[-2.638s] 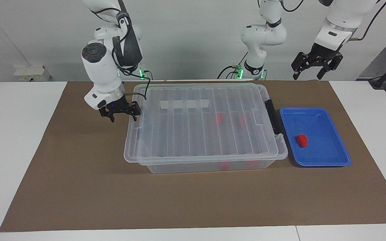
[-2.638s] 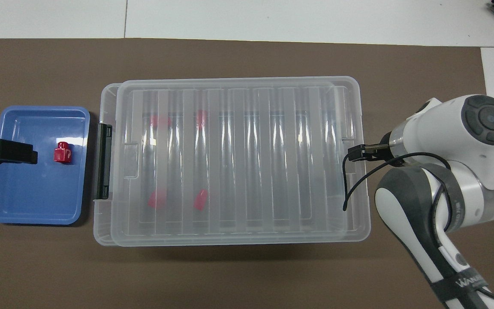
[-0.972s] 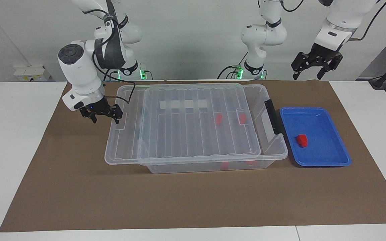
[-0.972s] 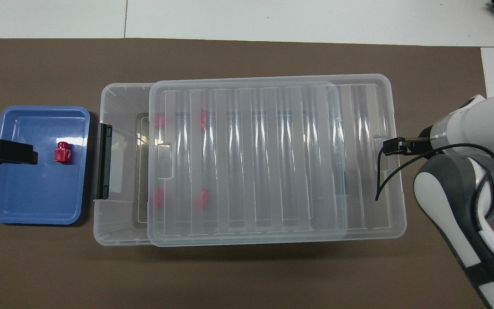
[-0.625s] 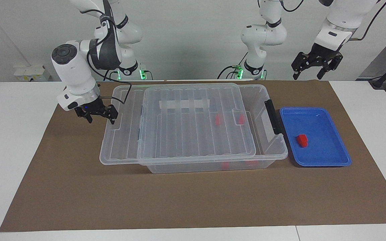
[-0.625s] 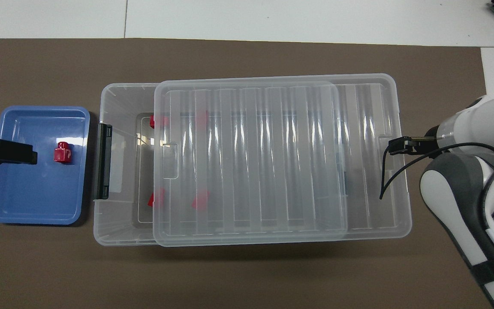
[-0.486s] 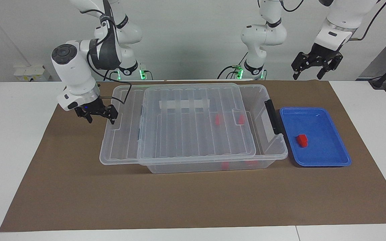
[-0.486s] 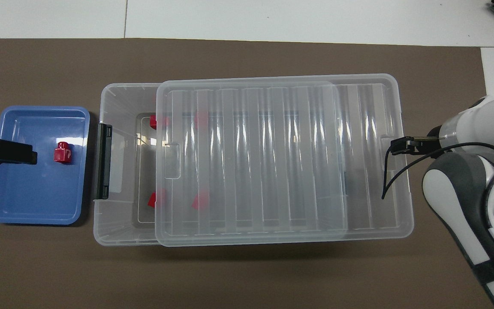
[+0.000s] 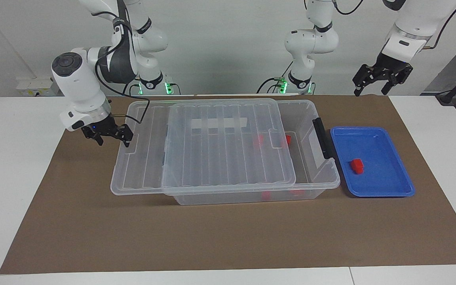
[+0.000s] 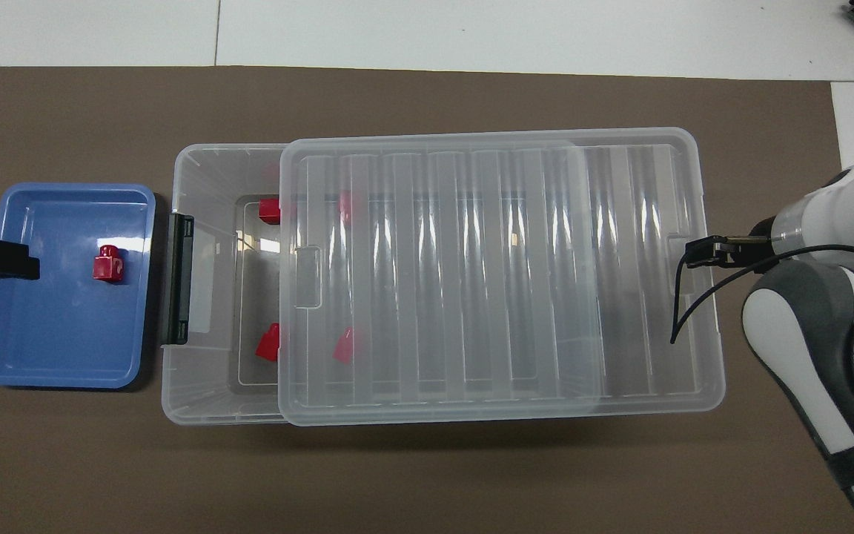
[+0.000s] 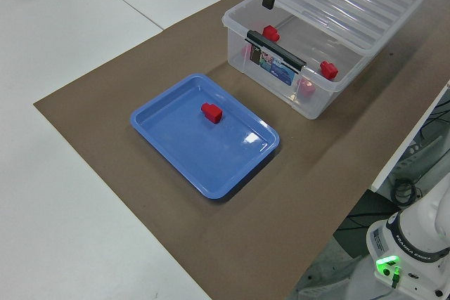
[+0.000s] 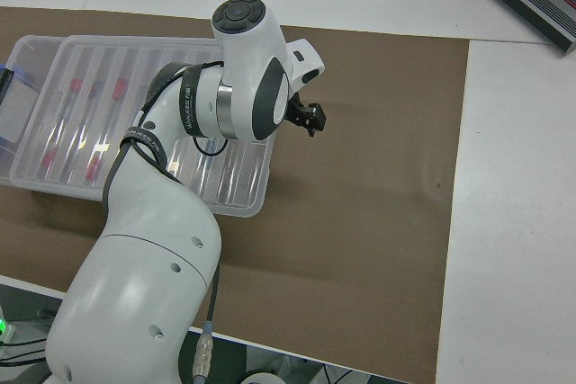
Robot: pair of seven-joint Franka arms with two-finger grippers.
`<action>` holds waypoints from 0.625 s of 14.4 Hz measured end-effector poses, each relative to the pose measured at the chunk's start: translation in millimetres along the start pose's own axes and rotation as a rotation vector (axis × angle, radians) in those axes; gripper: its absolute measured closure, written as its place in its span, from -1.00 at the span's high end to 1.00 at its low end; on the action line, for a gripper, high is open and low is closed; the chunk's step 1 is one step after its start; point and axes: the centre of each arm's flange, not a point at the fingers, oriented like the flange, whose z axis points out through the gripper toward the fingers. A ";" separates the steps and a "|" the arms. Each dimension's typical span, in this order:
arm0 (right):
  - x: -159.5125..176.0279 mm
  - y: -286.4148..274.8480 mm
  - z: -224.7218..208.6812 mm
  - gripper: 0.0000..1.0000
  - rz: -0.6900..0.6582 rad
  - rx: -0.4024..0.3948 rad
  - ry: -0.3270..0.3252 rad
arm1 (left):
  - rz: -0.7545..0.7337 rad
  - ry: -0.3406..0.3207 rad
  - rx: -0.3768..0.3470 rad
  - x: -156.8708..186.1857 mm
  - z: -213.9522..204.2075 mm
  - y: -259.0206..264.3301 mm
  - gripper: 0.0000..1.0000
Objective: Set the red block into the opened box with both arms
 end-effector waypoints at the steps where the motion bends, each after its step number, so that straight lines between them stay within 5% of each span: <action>1: -0.1 1.1 0.0 1.00 -0.002 0.000 -0.001 | -0.011 0.006 0.000 0.8 6.9 -7.4 1.00; 9: 0.0 11.6 -1.5 1.00 -0.004 -0.005 -0.005 | -0.013 0.047 0.005 14.6 80.8 -36.4 1.00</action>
